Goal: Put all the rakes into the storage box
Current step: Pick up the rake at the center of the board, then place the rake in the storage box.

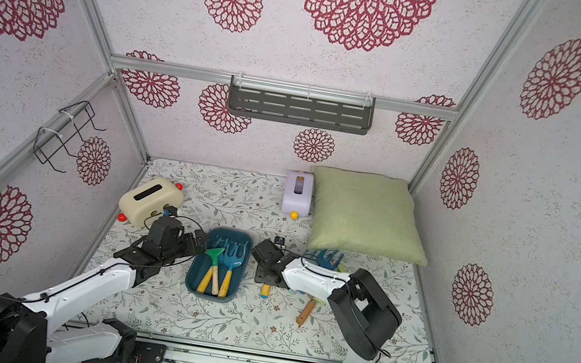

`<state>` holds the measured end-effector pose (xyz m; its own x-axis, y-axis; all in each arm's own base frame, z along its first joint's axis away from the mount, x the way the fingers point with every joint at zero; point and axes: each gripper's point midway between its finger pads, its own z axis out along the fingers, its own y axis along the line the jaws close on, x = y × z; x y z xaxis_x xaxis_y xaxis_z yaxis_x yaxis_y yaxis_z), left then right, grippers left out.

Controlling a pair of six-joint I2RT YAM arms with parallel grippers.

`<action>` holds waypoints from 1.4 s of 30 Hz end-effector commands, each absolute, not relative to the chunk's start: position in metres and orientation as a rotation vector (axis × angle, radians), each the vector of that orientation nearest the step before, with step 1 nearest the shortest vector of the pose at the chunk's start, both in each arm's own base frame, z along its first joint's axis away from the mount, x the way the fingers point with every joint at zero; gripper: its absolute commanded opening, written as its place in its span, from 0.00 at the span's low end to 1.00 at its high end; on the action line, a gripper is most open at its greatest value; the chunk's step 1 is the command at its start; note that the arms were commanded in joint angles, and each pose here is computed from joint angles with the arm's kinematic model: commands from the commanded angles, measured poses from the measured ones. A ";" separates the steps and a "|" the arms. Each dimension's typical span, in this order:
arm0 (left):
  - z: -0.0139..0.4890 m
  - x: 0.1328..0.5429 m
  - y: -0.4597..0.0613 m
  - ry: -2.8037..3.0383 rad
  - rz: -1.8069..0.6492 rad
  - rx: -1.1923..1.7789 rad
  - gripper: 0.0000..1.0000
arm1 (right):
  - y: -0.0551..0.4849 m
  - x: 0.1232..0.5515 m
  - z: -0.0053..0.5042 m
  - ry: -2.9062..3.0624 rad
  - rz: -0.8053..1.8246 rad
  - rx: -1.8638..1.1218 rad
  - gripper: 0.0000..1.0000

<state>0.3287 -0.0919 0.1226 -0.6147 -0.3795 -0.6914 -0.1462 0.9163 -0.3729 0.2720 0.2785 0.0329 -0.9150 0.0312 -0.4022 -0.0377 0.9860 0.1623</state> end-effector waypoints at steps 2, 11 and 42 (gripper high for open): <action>0.132 0.334 -0.095 2.190 -0.393 -0.354 0.99 | 0.280 0.274 0.028 2.728 0.176 0.029 0.48; 0.134 0.333 -0.092 2.178 -0.384 -0.362 1.00 | 0.273 0.274 0.042 2.715 0.144 0.075 0.17; 0.151 0.322 -0.074 2.090 -0.348 -0.414 0.99 | 0.408 0.226 0.123 2.654 0.843 -0.066 0.09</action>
<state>0.3220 -0.0790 0.1501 -0.5122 -0.4133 -0.7529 -0.1450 0.9056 -0.3984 0.2210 0.3944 0.1062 -0.9386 0.0195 -0.3445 -0.1649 0.8517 0.4974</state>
